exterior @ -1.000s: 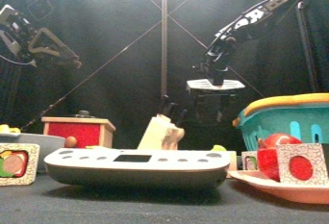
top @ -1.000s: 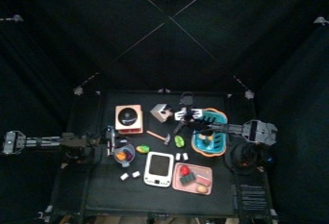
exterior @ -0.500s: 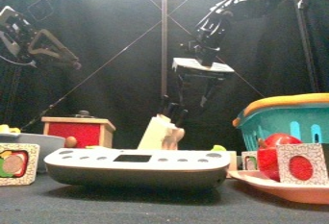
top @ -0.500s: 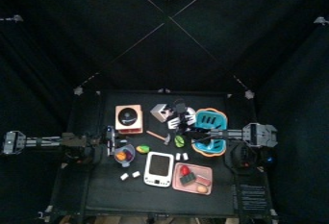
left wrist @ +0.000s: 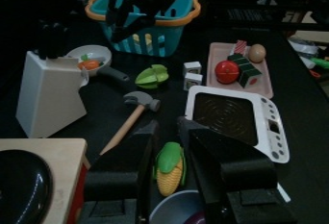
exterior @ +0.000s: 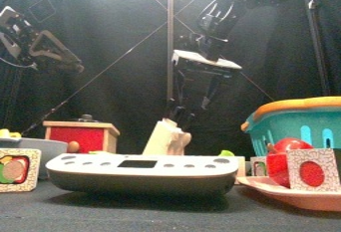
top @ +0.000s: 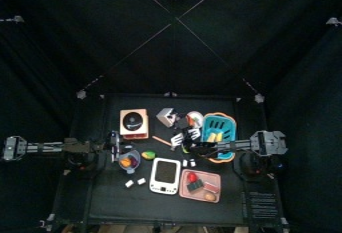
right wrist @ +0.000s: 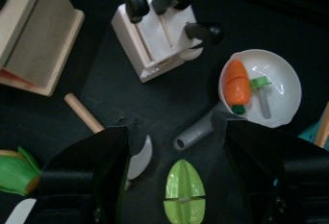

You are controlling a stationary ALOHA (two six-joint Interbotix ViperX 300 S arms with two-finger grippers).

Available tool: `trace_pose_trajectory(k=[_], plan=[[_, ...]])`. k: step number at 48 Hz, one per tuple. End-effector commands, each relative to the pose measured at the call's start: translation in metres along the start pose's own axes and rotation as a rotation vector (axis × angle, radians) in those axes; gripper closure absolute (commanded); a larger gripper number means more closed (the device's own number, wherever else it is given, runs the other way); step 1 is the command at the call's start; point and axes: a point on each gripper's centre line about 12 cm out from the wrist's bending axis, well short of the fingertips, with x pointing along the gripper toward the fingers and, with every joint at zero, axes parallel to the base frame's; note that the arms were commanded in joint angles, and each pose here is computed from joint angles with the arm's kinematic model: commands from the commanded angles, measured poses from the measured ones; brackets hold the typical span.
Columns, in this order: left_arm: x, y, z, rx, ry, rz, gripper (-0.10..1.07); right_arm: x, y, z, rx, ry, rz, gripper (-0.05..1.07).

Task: Grab eggplant

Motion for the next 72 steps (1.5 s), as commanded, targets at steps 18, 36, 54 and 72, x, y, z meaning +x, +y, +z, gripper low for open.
trace_pose_trajectory(k=[18,36,54,72], plan=[[0.001,0.001,0.006,-0.002,-0.017,0.004,0.29,-0.018,0.038,-0.015,-0.039,0.001,0.112,0.09],[0.001,0.002,0.003,-0.043,0.042,0.022,0.29,-0.02,0.063,-0.031,-0.1,-0.006,0.222,0.09],[0.013,-0.007,0.008,-0.185,0.335,0.041,0.29,-0.014,0.068,-0.022,-0.211,-0.135,0.261,0.09],[0.008,-0.052,-0.007,0.005,0.672,-0.078,0.28,-0.009,0.075,-0.036,-0.261,-0.106,0.345,0.09]])
